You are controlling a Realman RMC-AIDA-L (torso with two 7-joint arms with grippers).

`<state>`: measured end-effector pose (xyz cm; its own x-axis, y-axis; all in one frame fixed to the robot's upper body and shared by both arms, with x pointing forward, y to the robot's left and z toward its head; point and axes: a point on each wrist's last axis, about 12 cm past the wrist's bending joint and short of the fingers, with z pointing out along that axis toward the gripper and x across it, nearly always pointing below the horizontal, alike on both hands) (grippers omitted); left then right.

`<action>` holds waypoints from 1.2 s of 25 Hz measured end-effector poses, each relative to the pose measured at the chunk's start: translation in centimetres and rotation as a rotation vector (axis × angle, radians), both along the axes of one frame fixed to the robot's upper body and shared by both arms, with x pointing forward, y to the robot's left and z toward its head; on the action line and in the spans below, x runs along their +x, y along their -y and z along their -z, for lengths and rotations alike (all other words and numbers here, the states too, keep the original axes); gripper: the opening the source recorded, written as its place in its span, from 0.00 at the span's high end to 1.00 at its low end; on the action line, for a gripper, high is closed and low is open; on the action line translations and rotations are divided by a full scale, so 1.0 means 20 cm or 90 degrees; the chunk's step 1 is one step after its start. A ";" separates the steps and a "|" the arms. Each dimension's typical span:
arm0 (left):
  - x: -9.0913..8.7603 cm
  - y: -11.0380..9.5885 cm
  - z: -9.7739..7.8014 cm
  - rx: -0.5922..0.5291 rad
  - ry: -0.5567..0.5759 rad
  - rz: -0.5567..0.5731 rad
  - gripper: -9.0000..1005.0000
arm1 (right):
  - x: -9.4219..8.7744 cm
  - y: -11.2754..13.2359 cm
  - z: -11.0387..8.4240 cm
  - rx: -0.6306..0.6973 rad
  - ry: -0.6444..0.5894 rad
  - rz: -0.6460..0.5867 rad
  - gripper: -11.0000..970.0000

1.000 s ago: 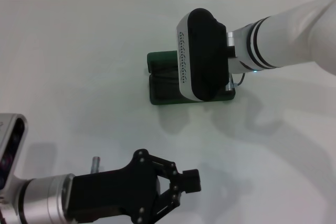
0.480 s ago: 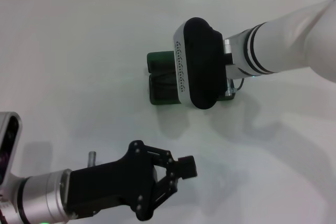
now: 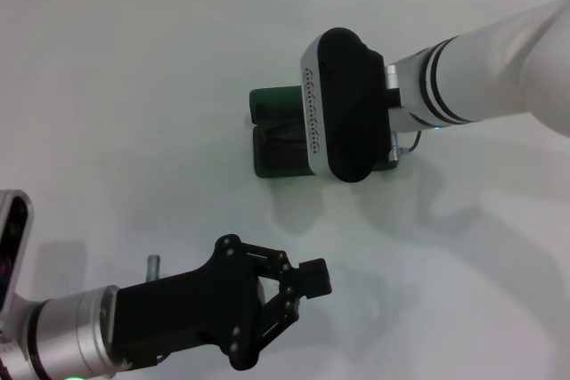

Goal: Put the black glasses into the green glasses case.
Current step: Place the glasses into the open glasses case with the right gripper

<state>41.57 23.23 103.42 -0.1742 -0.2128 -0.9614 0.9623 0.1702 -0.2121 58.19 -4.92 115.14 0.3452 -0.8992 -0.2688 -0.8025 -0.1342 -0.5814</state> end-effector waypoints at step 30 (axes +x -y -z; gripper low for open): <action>0.00 0.00 0.01 0.003 -0.006 -0.006 0.95 | 0.00 0.01 0.00 0.005 0.002 0.013 0.93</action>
